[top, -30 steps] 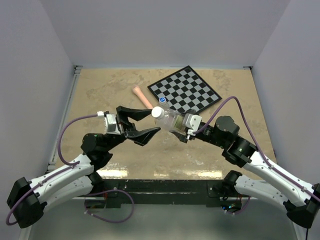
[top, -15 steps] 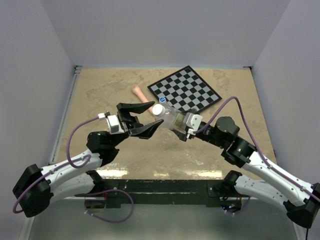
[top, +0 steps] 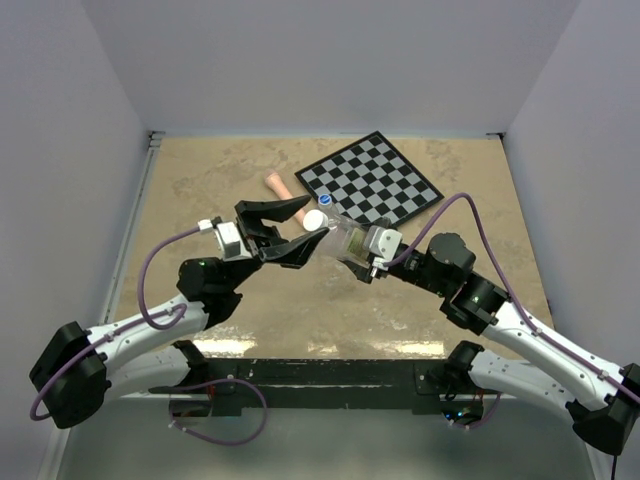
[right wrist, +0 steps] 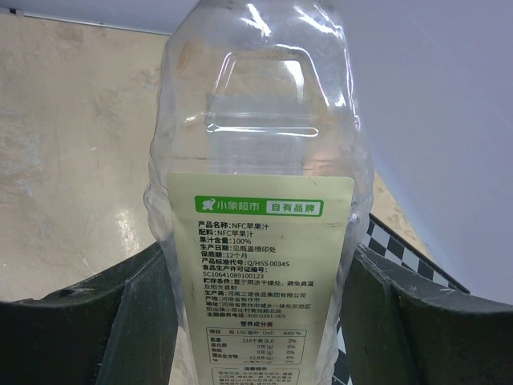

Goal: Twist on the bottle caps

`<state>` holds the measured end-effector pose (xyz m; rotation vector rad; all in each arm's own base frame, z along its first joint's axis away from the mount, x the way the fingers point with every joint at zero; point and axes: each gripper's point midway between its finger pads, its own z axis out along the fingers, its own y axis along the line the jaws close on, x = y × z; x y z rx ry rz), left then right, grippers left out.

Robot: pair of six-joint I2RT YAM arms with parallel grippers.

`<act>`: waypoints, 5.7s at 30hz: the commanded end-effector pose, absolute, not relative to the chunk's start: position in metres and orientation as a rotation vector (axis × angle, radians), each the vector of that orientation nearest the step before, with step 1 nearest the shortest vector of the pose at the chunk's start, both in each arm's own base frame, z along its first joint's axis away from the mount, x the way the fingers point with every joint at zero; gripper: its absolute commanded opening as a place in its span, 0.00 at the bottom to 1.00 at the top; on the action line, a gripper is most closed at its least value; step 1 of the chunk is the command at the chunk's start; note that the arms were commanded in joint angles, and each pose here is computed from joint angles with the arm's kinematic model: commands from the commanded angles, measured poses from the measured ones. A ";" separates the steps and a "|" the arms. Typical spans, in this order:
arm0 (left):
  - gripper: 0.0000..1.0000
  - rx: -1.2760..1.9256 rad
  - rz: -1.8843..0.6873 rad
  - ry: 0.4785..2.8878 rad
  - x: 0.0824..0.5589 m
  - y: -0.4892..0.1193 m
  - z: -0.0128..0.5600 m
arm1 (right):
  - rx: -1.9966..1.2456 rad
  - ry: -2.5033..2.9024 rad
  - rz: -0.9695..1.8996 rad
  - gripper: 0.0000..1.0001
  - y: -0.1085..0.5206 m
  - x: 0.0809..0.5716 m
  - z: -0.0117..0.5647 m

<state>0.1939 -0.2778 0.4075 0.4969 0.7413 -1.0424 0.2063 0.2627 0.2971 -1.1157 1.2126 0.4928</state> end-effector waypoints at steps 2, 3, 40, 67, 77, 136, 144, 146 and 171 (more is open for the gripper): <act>0.68 0.454 -1.037 0.643 0.188 -0.270 0.438 | -1.079 1.145 0.487 0.00 0.265 0.207 0.318; 0.68 0.454 -1.040 0.645 0.188 -0.270 0.437 | -1.079 1.145 0.487 0.00 0.265 0.207 0.318; 0.00 1.095 -1.331 0.702 0.133 -0.291 0.410 | -1.346 0.791 0.831 0.00 0.282 0.118 0.359; 0.40 1.324 -1.501 0.485 0.076 -0.267 0.414 | -1.509 0.678 0.936 0.00 0.284 0.106 0.353; 0.81 0.937 -1.021 0.691 0.150 -0.258 0.450 | -1.278 0.885 0.704 0.00 0.268 0.155 0.352; 0.02 0.456 -0.974 0.652 0.187 -0.297 0.466 | -1.027 1.030 0.516 0.00 0.254 0.205 0.340; 0.00 0.740 -0.991 0.675 0.164 -0.322 0.457 | -1.099 0.936 0.606 0.00 0.262 0.181 0.351; 0.00 0.816 -1.007 0.671 0.156 -0.325 0.454 | -1.147 0.902 0.637 0.00 0.265 0.172 0.353; 0.05 1.277 -1.070 0.475 0.089 -0.295 0.456 | -1.574 0.600 0.950 0.00 0.281 0.105 0.348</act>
